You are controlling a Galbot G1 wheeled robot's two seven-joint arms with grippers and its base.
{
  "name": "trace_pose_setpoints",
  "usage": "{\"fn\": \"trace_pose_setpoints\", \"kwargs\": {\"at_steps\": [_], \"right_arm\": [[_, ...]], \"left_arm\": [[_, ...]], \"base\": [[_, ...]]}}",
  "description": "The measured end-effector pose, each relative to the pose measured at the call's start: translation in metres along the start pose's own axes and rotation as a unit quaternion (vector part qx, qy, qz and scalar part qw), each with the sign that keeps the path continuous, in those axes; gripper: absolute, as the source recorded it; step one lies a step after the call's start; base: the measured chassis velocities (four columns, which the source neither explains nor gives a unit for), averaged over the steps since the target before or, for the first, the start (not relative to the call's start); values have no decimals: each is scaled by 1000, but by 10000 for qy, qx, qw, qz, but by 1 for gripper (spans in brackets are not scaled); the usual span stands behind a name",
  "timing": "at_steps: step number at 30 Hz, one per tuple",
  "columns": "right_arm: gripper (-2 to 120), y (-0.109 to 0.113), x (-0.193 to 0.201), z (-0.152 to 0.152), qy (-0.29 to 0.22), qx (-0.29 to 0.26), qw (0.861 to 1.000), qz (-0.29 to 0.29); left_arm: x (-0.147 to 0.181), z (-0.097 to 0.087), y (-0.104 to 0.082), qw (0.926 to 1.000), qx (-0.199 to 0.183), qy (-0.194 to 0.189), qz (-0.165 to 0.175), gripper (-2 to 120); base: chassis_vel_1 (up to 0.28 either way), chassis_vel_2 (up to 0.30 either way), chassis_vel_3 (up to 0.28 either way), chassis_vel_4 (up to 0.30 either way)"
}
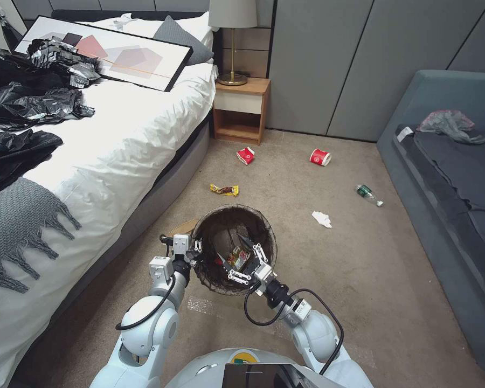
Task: Pick up the trash bin, then pick up the garbage from the floor and place it into the trash bin.
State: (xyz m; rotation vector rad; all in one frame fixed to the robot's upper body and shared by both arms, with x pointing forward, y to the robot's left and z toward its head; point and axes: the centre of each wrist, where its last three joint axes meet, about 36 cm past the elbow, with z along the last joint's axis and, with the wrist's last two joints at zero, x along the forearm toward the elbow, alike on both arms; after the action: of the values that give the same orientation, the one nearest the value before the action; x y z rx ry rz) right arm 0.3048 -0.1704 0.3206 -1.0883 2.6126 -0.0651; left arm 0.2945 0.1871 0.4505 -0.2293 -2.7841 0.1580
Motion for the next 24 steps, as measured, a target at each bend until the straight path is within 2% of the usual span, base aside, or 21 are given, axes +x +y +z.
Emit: {"fn": "trace_pose_setpoints", "kwargs": {"at_steps": [1,3,6,10,12,14,17,18,21,22,24], "right_arm": [[87,0,0,0,0,0,10000,0],[96,-1,0,0,-1,10,10000,10],[100,-2,0,-2,-36,38,10000,54],[100,-3,-2,-11,-172,85,9994,278],[100,-7,-5,-28,-375,201,9973,606],[100,-9,-5,-34,-429,244,9963,697],[100,-14,-2,-68,-649,526,9872,1357],[100,-14,-2,-68,-649,526,9872,1357],[100,-14,9,-89,-467,816,9723,2141],[100,-14,9,-89,-467,816,9723,2141],[100,-11,20,-94,-194,880,9550,2826]], "left_arm": [[0,0,0,10000,0,0,0,0],[0,0,0,10000,-1,-3,1,0],[0,0,0,10000,1,-8,3,0],[0,0,0,10000,1,-9,3,0],[0,-1,0,10000,-2,-10,-1,0],[0,-1,0,10000,-3,-11,-3,0],[0,0,1,10000,-9,-5,-18,0],[0,0,1,10000,-9,-5,-18,0],[0,1,3,10000,-11,-7,-40,0],[0,1,3,10000,-11,-7,-40,0],[0,1,4,10000,-13,-14,-60,0]], "base": [[0,0,0,0],[0,0,0,0],[0,0,0,0],[0,0,0,0],[0,0,0,0],[0,0,0,0],[0,0,0,0],[0,0,0,0],[0,0,0,0],[0,0,0,0],[0,0,0,0]]}}
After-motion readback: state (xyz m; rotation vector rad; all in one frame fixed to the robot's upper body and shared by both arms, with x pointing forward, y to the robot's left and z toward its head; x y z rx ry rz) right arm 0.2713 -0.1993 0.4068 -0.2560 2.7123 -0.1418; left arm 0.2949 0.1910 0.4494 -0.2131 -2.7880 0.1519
